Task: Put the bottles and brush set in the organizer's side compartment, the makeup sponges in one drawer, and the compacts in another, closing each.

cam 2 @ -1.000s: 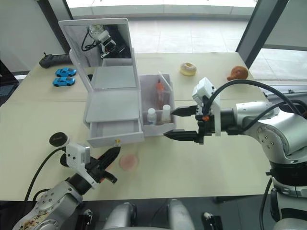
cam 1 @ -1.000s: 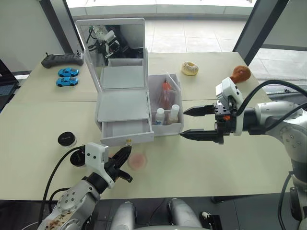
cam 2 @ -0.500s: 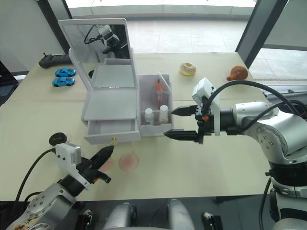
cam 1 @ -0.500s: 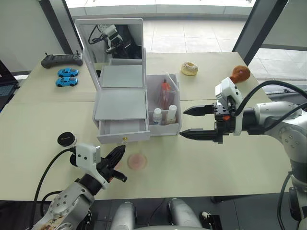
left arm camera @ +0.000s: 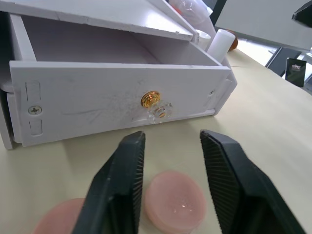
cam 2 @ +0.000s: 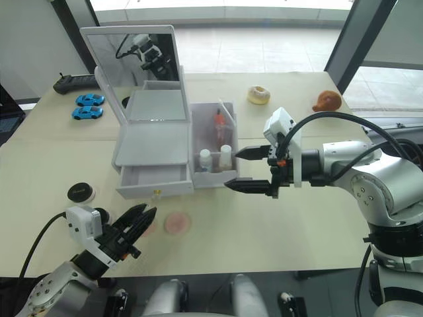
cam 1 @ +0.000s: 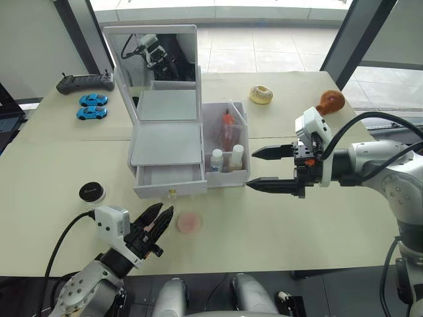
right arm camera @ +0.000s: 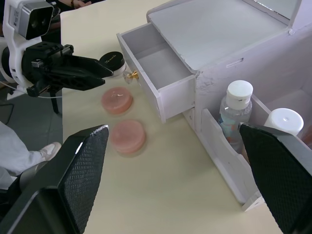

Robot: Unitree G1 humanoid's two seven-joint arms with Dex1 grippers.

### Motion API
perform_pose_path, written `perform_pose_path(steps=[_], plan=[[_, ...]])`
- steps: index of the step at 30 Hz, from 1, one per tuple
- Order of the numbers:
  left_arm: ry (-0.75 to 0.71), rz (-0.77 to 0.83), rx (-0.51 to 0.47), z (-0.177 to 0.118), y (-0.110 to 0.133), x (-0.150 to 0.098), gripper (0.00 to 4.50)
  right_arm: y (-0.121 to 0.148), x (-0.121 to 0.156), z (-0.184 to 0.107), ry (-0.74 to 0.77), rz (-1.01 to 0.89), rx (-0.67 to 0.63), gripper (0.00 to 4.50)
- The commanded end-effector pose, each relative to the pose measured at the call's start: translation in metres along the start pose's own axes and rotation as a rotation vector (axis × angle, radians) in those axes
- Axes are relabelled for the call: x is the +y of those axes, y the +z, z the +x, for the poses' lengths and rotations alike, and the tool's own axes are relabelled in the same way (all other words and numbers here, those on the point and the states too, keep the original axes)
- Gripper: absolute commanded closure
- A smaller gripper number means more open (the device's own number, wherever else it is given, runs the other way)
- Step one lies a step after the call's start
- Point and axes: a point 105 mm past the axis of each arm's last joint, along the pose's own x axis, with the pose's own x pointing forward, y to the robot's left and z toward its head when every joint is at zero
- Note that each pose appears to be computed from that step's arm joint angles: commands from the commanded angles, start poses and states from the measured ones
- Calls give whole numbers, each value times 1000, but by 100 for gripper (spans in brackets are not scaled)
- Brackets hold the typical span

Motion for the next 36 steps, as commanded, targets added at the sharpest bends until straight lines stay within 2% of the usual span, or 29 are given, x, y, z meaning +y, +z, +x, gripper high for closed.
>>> perform_pose_path(steps=[1, 4, 13, 16, 21, 22, 28, 36], plan=[[44, 54, -56, 10, 8, 2, 167, 12, 0, -1, 3, -51, -20, 0], [83, 87, -79, 19, 10, 6, 167, 13, 0, -2, 6, -55, -16, 0], [74, 97, -108, 29, 14, -5, 167, 17, 0, -3, 7, -63, -10, 0], [72, 101, -116, 30, 17, -8, 228, 17, 0, -3, 3, -63, -10, 0], [38, 99, -119, 32, 22, -15, 383, 17, 1, -2, 4, -63, -15, 0], [27, 103, -116, 33, 23, -17, 400, 17, 1, -2, 3, -63, -15, 0], [22, 120, -93, 24, 24, -14, 400, 16, 0, -1, 4, -65, -22, 0], [-92, 102, -1, 1, 15, -17, 400, 17, 0, 5, 12, -65, -45, 0]])
